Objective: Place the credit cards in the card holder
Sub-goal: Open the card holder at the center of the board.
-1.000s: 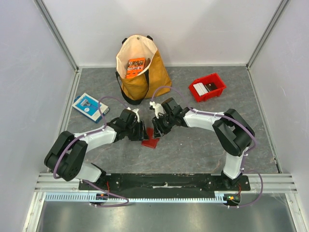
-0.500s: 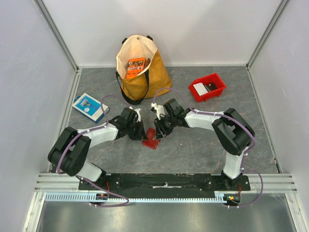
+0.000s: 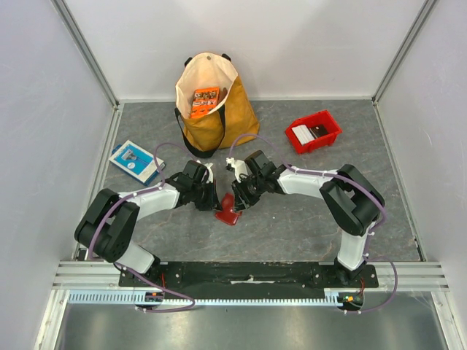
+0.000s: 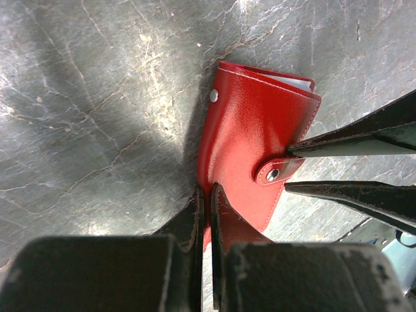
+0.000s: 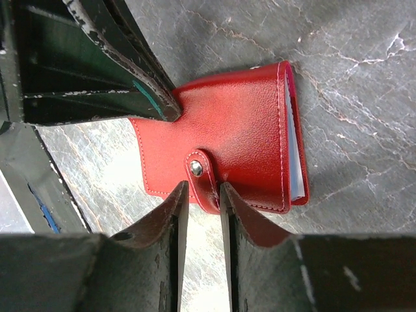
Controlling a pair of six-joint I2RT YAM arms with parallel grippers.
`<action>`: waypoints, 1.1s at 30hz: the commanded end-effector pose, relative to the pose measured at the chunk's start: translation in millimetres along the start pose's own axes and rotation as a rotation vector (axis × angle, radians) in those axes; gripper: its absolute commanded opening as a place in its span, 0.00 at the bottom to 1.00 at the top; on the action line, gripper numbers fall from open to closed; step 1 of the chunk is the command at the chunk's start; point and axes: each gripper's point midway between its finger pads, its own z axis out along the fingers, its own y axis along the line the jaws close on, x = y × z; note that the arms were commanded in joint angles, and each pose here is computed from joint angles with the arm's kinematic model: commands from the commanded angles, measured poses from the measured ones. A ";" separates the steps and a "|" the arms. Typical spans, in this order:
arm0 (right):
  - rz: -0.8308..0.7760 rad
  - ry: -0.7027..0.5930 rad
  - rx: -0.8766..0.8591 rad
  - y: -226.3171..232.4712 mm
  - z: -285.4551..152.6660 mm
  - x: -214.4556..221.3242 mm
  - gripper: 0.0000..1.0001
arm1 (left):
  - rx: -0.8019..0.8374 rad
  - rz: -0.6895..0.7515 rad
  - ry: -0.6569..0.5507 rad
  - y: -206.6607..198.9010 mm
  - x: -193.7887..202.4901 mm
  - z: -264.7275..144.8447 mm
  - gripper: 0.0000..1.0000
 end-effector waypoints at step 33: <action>-0.173 0.378 -0.312 108.4 8.4 133.8 0.00 | -0.219 -0.184 -0.070 32.3 3.3 21.0 0.02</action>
